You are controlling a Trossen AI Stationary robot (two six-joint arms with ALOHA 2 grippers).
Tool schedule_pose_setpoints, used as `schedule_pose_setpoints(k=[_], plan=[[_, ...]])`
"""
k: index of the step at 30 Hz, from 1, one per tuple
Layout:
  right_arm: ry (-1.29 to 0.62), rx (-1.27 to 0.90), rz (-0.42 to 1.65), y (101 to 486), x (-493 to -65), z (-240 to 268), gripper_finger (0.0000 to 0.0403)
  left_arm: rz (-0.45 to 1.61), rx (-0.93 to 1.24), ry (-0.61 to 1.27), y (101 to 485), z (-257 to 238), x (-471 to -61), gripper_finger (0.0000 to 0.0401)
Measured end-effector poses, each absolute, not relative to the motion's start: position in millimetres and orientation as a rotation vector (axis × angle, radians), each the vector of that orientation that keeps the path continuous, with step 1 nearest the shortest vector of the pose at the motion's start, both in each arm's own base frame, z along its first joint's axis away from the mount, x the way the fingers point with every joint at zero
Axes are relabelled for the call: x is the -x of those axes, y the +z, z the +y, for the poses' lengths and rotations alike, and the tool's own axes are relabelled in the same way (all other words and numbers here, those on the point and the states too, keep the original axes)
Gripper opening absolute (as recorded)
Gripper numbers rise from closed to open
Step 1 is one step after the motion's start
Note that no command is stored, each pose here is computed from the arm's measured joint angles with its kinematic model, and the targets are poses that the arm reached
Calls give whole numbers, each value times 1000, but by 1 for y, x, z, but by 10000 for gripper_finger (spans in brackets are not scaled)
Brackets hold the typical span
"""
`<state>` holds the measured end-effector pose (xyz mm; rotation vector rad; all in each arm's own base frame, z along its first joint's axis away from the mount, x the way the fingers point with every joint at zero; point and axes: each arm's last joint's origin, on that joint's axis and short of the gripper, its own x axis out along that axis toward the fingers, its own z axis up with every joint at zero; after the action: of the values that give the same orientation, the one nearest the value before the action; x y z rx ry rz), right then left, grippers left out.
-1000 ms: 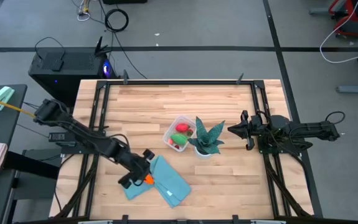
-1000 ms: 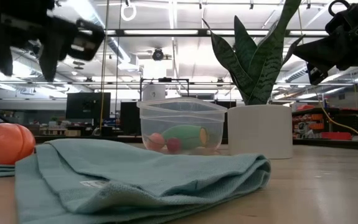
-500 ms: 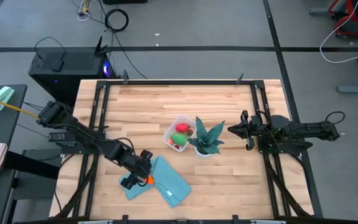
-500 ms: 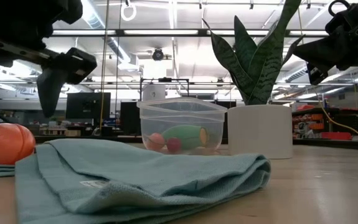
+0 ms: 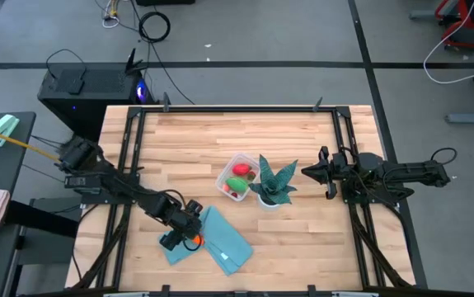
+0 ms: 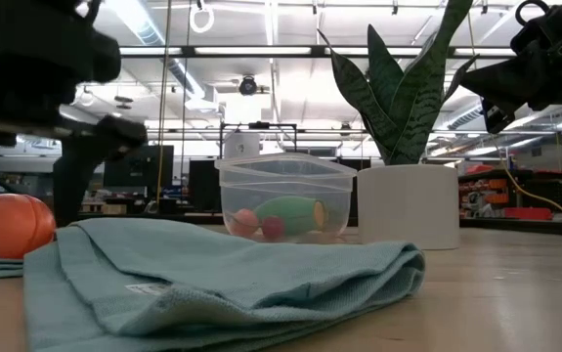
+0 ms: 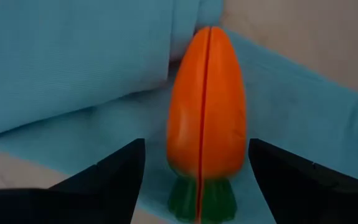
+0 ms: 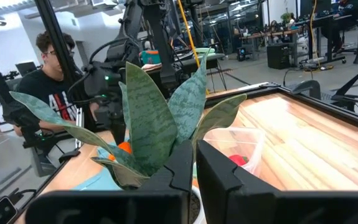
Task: Pick and placing Produce into tupperware
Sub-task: Put the carrot into the container
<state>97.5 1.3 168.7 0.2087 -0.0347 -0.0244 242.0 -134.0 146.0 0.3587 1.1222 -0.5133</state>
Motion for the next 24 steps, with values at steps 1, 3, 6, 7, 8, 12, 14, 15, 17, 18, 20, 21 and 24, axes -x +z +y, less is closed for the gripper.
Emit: schedule_pose_setpoints(k=[1, 3, 6, 7, 8, 12, 14, 15, 17, 18, 20, 21, 24], plan=[[-25, -209, -33, 169, -98, 1, 25, 1129, -364, -515, 144, -134, -243, 294], [-25, -209, -34, 169, -98, 1, 25, 1138, -369, -517, 140, -135, -243, 293], [-25, -209, -32, 169, -98, 1, 25, 1145, -371, -516, 138, -135, -244, 293], [-25, -209, -32, 169, -98, 1, 25, 1145, -371, -516, 138, -135, -244, 293], [-25, -209, -31, 169, -98, 1, 25, 1145, -370, -515, 138, -135, -244, 293], [-25, -209, -32, 169, -98, 1, 25, 1146, -366, -513, 138, -135, -244, 293], [-25, -209, -32, 169, -98, 1, 25, 1146, -366, -513, 138, -135, -244, 293], [-25, -209, -32, 169, -98, 1, 25, 1145, -365, -512, 138, -135, -244, 293], [-25, -209, -32, 169, -98, 1, 25, 1149, -346, -500, 138, -135, -244, 293], [-25, -209, -32, 169, -98, 1, 25, 1150, -336, -492, 138, -135, -244, 293], [-25, -209, -32, 169, -98, 1, 25, 1155, -313, -478, 138, -134, -244, 293], [-25, -209, -32, 169, -98, 1, 25, 1156, -310, -475, 138, -134, -244, 292], [-25, -209, -32, 169, -98, 1, 25, 1159, -300, -467, 138, -134, -244, 284]])
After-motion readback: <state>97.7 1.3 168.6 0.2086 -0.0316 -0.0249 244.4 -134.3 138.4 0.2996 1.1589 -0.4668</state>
